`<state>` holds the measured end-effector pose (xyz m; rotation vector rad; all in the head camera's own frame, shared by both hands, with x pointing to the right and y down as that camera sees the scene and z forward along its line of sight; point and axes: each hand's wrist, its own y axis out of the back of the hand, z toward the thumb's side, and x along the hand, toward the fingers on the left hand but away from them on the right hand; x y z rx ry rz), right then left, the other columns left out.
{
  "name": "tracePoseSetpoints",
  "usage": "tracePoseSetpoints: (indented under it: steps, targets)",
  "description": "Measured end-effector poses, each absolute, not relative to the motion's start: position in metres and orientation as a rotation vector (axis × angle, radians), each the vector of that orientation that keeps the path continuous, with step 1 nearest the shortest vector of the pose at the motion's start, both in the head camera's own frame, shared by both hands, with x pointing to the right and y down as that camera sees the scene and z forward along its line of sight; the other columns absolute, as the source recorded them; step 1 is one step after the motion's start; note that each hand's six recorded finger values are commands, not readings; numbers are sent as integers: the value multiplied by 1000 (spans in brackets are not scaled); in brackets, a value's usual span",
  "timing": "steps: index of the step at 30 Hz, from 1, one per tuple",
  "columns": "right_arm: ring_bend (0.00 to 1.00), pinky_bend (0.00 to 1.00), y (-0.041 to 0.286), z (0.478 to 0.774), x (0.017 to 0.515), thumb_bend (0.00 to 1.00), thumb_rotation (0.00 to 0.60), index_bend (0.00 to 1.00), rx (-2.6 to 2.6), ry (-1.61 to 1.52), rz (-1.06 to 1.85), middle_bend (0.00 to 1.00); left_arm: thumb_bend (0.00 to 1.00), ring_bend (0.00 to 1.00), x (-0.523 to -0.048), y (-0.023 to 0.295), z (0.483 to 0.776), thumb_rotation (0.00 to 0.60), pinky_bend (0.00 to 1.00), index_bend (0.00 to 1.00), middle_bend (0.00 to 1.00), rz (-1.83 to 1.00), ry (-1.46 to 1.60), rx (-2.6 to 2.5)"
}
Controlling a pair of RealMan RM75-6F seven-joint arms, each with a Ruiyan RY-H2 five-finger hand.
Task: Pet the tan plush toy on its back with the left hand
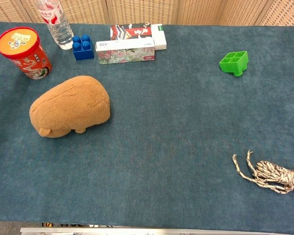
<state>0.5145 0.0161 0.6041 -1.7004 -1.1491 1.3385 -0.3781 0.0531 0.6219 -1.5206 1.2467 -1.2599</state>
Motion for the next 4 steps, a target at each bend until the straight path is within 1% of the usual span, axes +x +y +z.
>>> tracePoseSetpoints:
  steps: [4]
  targets:
    - [0, 0, 17, 604, 510, 0, 600, 2, -1710, -1145, 1328, 37, 0, 52, -393, 66, 620, 47, 0, 190, 79, -1298, 1278, -1485]
